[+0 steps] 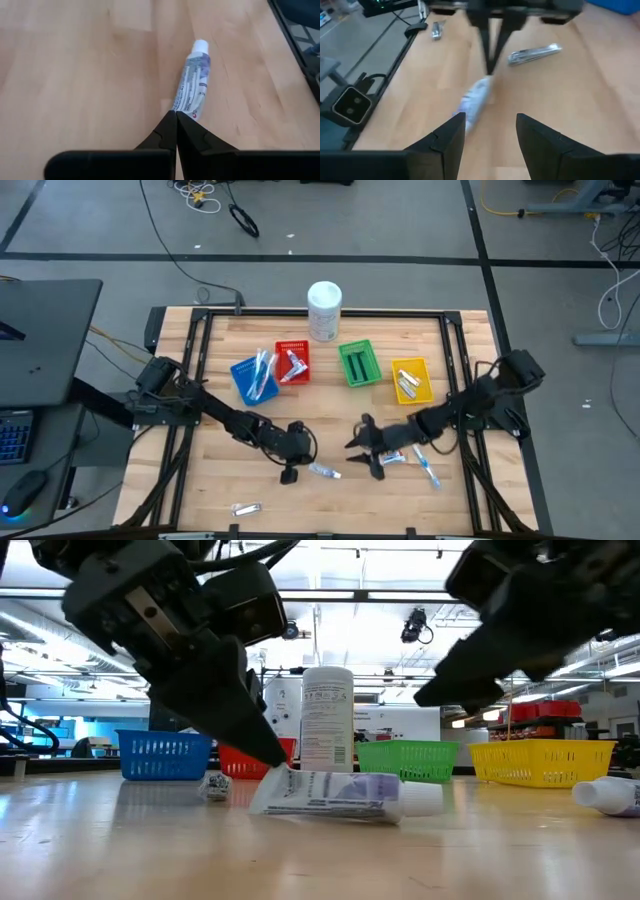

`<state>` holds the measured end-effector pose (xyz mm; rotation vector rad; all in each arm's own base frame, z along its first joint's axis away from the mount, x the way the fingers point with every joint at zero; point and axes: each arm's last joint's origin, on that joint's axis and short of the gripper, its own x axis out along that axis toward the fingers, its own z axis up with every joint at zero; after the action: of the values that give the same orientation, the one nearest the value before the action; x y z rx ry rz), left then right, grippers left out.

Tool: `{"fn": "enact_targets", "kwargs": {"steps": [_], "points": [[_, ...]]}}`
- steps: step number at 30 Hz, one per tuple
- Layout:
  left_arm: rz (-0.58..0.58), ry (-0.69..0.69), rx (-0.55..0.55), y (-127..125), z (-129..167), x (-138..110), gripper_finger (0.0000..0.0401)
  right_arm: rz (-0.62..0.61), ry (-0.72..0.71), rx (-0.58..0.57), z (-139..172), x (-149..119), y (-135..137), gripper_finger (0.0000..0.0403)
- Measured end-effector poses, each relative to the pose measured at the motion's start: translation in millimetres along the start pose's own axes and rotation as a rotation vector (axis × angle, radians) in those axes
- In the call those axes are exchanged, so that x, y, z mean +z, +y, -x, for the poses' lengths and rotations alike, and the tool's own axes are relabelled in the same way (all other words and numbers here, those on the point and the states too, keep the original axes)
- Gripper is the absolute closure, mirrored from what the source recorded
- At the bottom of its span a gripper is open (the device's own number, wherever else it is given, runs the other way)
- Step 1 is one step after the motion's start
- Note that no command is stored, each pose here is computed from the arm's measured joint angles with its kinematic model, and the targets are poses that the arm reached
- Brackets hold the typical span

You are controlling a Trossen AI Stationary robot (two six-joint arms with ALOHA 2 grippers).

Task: Pick & Place Travel size toiletries
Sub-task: Put the white toothpaste into the red bin

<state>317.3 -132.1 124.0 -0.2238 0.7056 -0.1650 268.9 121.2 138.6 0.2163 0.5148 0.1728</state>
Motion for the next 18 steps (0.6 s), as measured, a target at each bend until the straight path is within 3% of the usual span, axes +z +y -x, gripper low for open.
{"fn": "enact_targets", "kwargs": {"steps": [8,14,18], "points": [[0.01,-0.008,0.012,0,0,0,0.0395,-0.019,0.02,-0.017,-33,-24,26,0.0218],[0.052,-0.018,0.03,1,0,1,0.0395,0.024,0.164,-0.088,-42,-13,33,0.0218],[0.062,-0.018,0.029,1,0,1,0.0395,-0.051,0.196,-0.105,-44,-12,33,0.0218]]}}
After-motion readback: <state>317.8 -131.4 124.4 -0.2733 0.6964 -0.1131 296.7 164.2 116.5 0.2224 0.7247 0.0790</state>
